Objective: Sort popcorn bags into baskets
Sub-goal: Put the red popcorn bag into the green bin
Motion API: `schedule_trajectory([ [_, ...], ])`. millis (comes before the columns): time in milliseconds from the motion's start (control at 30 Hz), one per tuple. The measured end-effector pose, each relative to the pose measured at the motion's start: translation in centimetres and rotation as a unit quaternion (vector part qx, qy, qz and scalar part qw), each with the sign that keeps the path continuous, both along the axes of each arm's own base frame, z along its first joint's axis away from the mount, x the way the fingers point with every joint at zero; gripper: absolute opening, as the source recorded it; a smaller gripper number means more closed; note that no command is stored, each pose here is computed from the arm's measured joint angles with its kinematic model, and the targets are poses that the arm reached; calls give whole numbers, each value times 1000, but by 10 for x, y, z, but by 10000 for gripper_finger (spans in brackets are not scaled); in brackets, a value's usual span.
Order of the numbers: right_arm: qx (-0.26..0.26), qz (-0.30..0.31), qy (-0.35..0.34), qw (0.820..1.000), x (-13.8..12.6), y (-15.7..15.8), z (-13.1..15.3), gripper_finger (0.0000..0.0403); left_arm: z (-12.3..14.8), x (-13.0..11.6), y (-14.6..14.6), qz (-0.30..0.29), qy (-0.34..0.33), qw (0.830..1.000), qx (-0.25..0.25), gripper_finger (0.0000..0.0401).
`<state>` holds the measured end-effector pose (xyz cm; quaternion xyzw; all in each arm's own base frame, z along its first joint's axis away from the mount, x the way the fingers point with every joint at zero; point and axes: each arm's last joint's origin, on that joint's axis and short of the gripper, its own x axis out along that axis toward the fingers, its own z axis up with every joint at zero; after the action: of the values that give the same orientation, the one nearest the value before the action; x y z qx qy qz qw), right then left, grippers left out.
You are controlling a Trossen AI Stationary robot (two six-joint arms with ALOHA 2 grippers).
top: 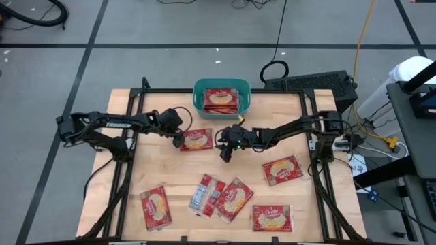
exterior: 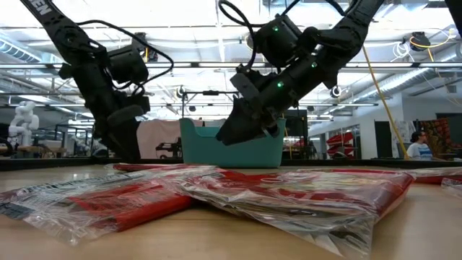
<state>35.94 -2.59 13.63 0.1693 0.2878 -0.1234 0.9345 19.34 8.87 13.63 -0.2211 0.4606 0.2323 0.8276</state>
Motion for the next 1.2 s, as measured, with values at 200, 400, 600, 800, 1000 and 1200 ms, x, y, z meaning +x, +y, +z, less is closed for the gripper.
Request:
schedule_trajectory([
  [200,30,-19,9,999,4,0,-22,175,-8,15,-8,-56,-33,997,-29,203],
  [400,39,-25,22,999,5,0,-33,202,-5,19,-12,-79,-48,996,-19,173],
  [600,18,-11,36,999,3,0,-34,197,14,14,-10,-71,-65,995,17,169],
  [800,10,-4,41,999,3,0,-35,167,8,17,-14,-78,-55,995,20,209],
  [1000,8,-2,41,999,3,1,-35,147,-9,19,-14,-27,-24,999,-9,286],
  [1200,6,0,42,999,3,1,-35,144,-13,28,-17,-58,-49,997,-15,348],
])
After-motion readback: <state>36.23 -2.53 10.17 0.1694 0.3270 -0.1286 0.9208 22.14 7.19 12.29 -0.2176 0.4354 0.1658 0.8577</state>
